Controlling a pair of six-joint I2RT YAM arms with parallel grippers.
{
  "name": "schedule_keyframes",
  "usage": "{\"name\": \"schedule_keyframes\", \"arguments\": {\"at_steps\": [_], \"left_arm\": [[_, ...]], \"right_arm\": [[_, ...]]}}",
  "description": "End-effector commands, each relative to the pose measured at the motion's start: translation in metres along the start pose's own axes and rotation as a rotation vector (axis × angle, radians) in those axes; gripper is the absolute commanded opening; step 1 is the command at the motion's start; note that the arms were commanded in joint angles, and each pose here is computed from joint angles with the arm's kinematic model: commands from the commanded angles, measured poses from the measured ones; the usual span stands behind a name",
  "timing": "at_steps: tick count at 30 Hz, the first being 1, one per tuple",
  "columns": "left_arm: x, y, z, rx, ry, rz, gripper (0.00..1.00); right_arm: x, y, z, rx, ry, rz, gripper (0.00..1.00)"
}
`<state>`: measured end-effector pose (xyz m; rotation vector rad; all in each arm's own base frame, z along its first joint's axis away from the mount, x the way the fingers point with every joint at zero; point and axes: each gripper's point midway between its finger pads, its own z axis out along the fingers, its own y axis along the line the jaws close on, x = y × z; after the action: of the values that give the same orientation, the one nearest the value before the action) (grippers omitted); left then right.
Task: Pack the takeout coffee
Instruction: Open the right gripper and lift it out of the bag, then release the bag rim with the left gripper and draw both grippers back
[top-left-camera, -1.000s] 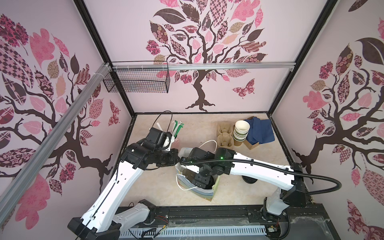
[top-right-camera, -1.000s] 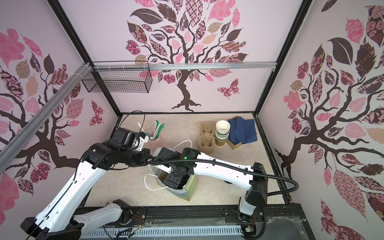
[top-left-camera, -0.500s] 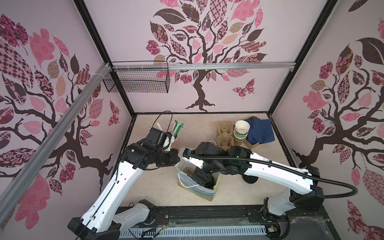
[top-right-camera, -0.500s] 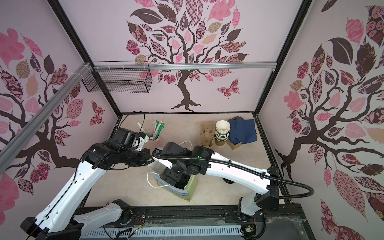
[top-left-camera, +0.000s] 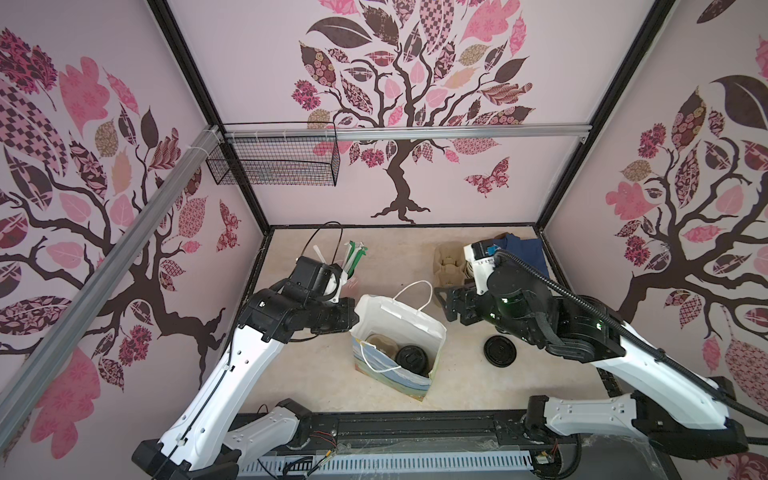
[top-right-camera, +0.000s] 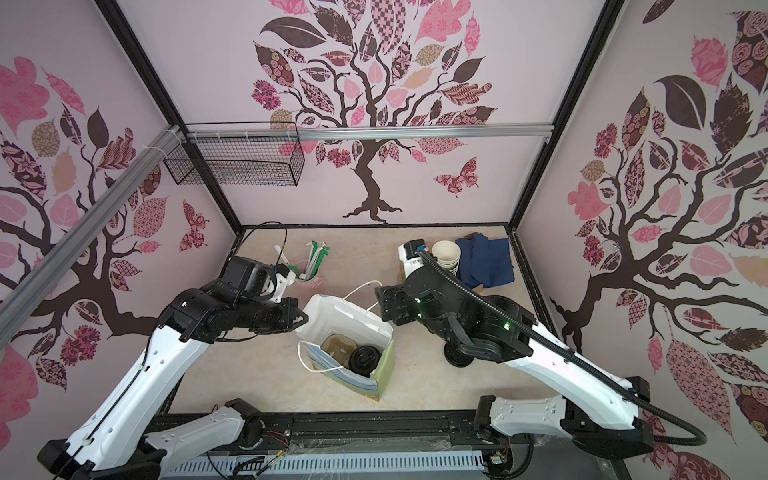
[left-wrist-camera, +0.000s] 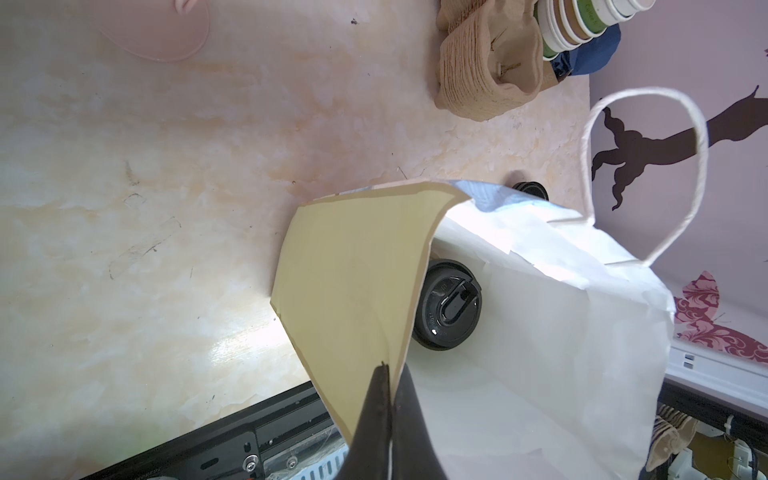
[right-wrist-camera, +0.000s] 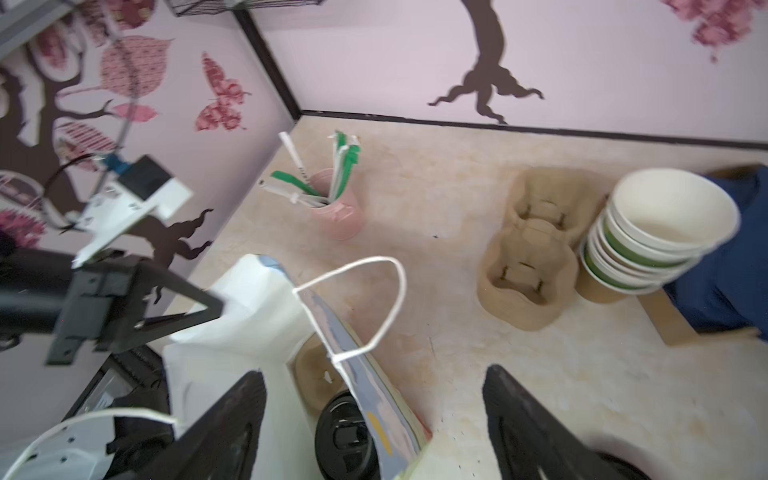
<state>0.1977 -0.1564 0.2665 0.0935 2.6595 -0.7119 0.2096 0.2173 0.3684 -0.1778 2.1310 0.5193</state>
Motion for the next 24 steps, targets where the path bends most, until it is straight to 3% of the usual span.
{"name": "schedule_keyframes", "arguments": {"at_steps": [1,6,10,17,24], "left_arm": [[-0.007,0.0,0.002,0.001,-0.041,0.051,0.0],[-0.019,-0.001,0.008,-0.012,-0.06,0.102,0.0],[-0.028,0.001,0.013,-0.038,-0.066,0.138,0.04],[-0.049,0.001,-0.004,-0.085,-0.162,0.158,0.36],[-0.066,-0.001,-0.035,-0.122,-0.274,0.114,0.6]], "right_arm": [[0.014,-0.02,0.004,0.063,0.039,0.085,0.85],[0.03,-0.016,0.019,0.06,0.154,0.038,0.85],[0.044,0.016,0.027,-0.1,0.261,-0.049,0.85],[0.06,0.044,0.029,-0.234,0.386,-0.131,0.76],[0.061,0.023,0.038,-0.108,0.387,-0.167,0.75]]}}
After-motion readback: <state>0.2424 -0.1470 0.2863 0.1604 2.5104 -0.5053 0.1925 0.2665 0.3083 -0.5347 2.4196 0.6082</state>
